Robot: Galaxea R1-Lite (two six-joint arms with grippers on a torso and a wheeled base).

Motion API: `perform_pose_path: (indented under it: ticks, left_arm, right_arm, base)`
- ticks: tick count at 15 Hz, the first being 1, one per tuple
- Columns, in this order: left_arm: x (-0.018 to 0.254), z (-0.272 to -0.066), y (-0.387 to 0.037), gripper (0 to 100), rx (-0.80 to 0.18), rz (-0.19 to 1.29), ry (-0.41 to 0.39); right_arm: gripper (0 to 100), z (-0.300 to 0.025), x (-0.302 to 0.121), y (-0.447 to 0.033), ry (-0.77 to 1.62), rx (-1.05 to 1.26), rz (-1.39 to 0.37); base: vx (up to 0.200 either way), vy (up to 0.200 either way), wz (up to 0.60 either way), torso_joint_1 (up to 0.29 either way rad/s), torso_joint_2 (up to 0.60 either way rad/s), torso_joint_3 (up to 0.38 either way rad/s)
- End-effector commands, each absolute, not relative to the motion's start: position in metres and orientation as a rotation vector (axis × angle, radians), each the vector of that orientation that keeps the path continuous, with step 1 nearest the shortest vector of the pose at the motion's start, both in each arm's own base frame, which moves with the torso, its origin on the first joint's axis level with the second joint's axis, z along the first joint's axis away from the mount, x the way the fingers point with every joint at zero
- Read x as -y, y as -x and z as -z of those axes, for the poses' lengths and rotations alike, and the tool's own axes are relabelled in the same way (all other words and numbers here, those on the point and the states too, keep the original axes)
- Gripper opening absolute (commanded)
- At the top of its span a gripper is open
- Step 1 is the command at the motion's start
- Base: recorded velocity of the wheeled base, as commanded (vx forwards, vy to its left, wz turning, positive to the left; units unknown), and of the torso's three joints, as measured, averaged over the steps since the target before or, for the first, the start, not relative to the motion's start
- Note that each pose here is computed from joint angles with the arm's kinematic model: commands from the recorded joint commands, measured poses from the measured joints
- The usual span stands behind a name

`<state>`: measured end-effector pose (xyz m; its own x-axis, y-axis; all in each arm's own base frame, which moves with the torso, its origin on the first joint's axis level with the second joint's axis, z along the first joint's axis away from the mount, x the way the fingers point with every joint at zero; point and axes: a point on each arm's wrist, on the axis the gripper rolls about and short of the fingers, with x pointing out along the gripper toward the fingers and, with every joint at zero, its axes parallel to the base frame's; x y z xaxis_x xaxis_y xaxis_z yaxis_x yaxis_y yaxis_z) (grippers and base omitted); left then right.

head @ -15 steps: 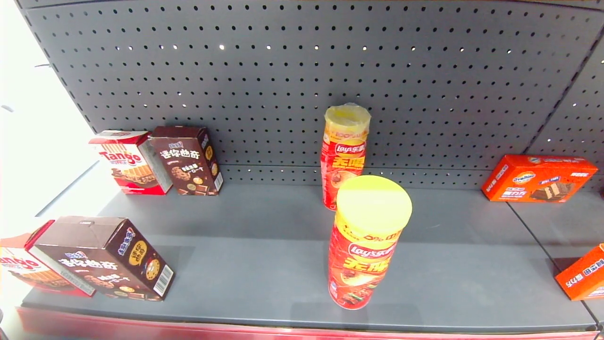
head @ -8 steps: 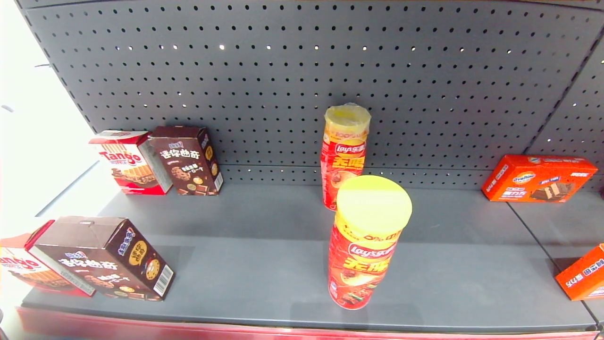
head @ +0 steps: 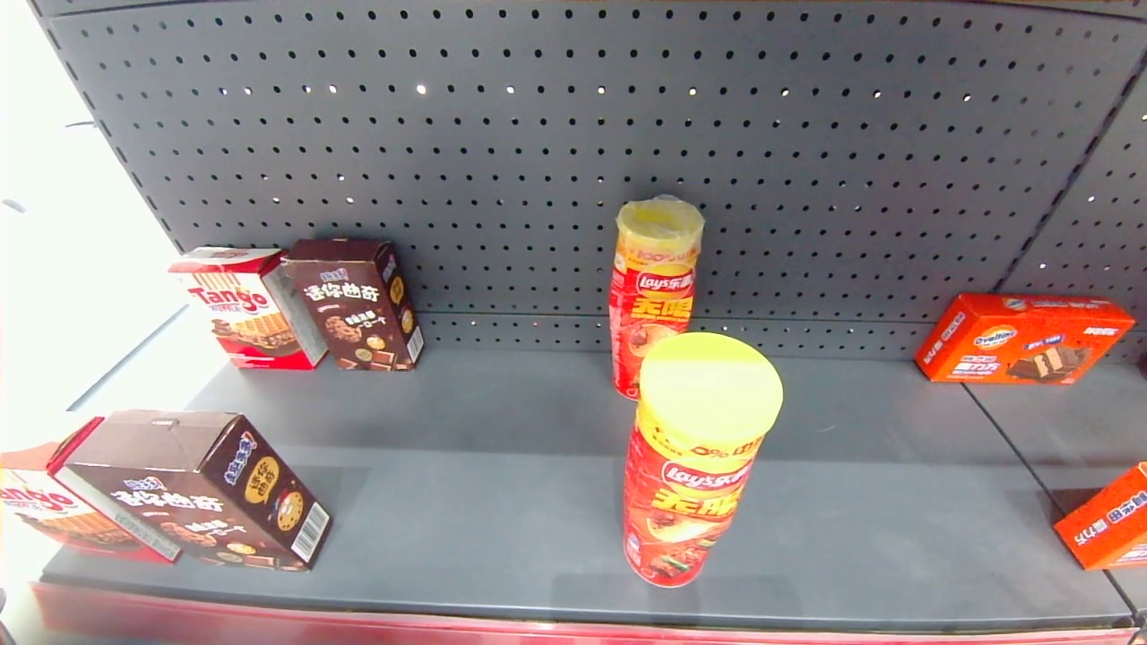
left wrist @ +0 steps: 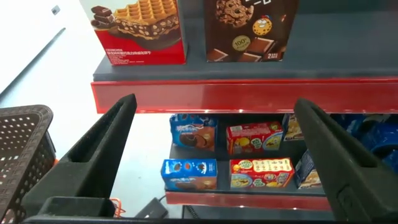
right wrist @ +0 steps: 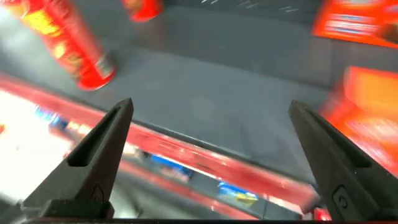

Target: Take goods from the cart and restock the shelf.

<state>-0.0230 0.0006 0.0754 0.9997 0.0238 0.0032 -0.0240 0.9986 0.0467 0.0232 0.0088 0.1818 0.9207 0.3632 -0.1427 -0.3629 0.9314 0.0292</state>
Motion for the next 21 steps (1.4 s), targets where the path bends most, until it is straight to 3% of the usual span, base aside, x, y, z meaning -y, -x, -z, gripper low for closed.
perform_pose_path:
  ticks: [1,8,14,21]
  left_arm:
    - [-0.001,-0.075,0.023,100,-0.001,-0.025,-0.048]
    - [-0.001,-0.076,0.023,100,0.001,-0.025,-0.029]
    - [-0.001,-0.076,0.023,100,0.005,-0.029,-0.001]
    - [-0.001,-0.076,0.023,100,0.005,-0.029,0.0]
  right_arm:
    - [100,-0.186,-0.032,-0.072,0.081,-0.337,-0.536]
    - [100,-0.178,-0.073,-0.112,0.149,-0.409,-0.699]
    - [100,-0.166,-0.1,-0.141,0.176,-0.438,-0.705]
    - [100,-0.18,-0.123,-0.164,0.181,-0.411,-0.715]
  base:
    - [0.0,0.0,0.0,0.0,0.0,0.0]
    - [0.0,0.0,0.0,0.0,0.0,0.0]
    - [0.0,0.0,0.0,0.0,0.0,0.0]
    - [0.0,0.0,0.0,0.0,0.0,0.0]
